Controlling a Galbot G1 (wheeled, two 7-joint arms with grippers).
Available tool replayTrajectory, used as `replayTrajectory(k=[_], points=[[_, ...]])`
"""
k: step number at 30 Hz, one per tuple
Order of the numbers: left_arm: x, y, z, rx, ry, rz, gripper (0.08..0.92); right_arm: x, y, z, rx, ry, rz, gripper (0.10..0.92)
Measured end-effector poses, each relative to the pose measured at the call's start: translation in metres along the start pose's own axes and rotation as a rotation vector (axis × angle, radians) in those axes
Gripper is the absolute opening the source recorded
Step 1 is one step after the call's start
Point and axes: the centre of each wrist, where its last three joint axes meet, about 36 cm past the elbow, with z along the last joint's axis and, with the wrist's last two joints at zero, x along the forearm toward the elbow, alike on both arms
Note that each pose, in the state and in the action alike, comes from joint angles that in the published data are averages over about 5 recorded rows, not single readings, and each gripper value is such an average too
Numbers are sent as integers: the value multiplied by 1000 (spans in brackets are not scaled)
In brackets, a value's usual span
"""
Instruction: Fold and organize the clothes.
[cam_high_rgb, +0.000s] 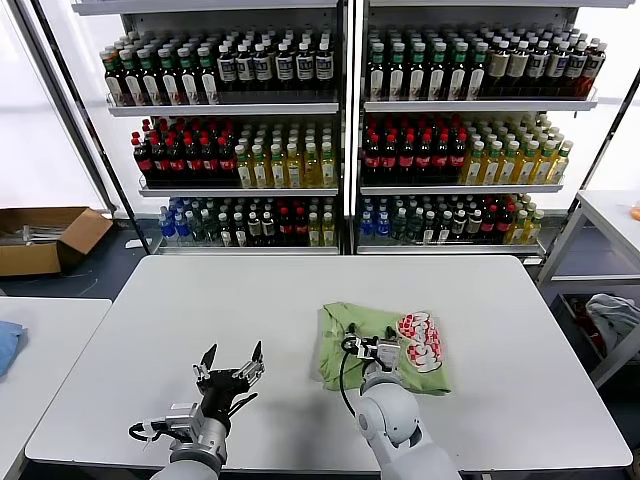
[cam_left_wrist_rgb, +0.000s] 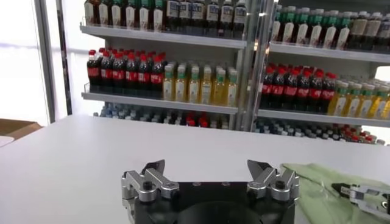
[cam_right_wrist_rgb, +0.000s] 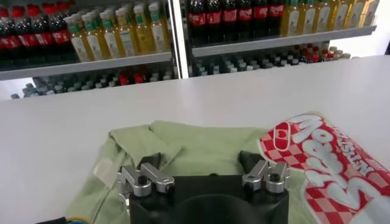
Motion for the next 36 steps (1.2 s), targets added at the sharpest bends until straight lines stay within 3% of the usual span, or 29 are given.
replayTrajectory(k=[15, 24, 36], points=[[2, -7, 2, 7, 4, 17, 823, 27, -37, -12, 39, -140, 37, 823], [2, -10, 5, 5, 13, 20, 823, 20, -59, -11, -27, -95, 70, 823], [6, -7, 0, 3, -6, 11, 823, 17, -80, -8, -95, -29, 94, 823]])
